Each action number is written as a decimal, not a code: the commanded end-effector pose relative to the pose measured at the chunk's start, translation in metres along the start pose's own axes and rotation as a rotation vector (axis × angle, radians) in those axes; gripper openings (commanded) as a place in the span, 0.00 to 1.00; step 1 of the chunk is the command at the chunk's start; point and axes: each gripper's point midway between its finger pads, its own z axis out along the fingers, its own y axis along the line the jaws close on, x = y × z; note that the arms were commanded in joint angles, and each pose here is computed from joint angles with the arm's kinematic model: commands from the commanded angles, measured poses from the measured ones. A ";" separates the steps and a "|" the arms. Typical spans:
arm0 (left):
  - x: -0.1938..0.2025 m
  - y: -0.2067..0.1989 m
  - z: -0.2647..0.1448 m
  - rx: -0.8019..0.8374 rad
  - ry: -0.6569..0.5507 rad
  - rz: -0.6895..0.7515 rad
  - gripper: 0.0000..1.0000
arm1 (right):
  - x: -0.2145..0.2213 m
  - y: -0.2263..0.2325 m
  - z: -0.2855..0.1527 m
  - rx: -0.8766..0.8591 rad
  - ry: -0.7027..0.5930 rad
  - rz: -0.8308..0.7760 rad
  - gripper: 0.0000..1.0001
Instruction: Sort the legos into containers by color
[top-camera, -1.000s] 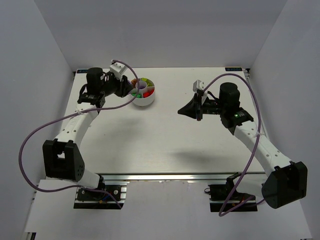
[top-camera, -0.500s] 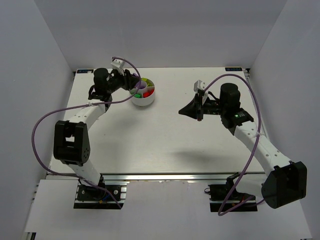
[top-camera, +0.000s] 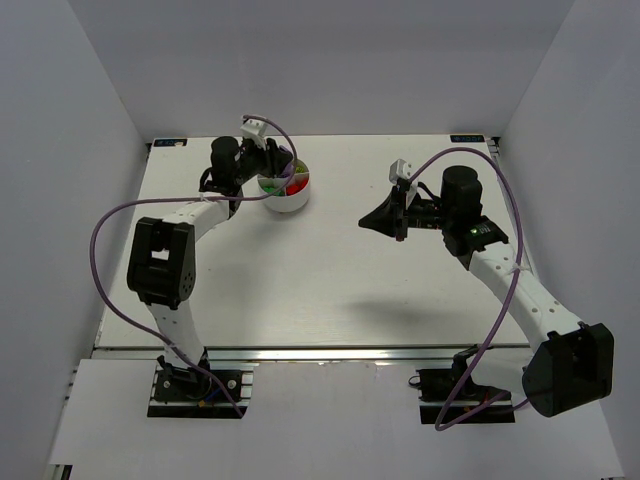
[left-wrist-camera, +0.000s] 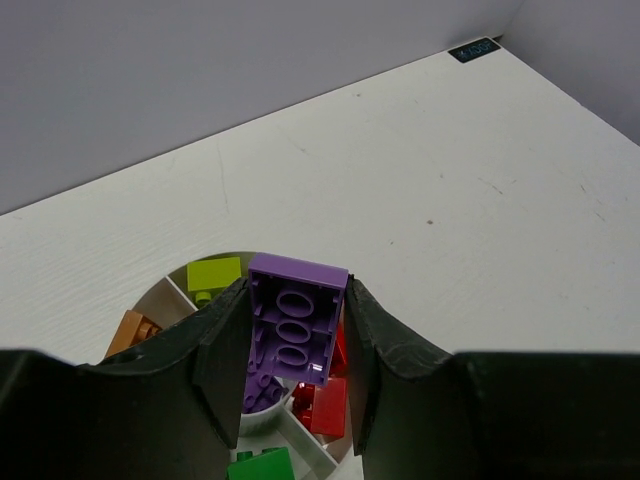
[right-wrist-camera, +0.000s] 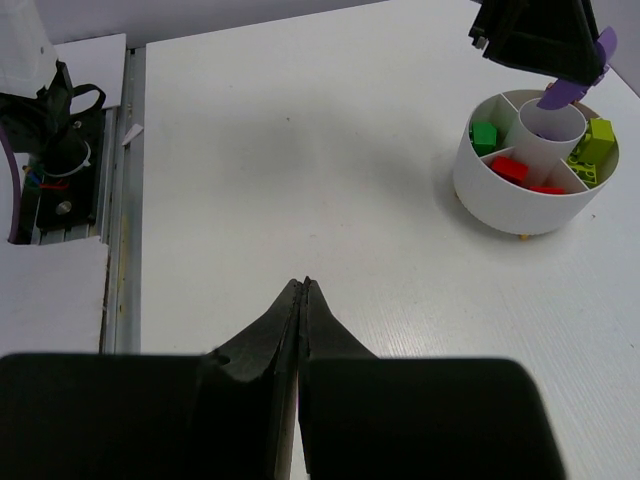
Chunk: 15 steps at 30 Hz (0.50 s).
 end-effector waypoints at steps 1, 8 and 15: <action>-0.023 0.004 0.007 -0.030 -0.067 0.029 0.00 | -0.008 -0.001 -0.002 0.001 -0.025 -0.033 0.00; -0.009 0.013 0.019 -0.051 -0.041 0.022 0.00 | -0.010 0.000 -0.002 -0.003 -0.028 -0.035 0.00; 0.009 0.028 0.022 -0.109 0.014 0.030 0.10 | -0.011 0.000 -0.003 -0.002 -0.029 -0.036 0.00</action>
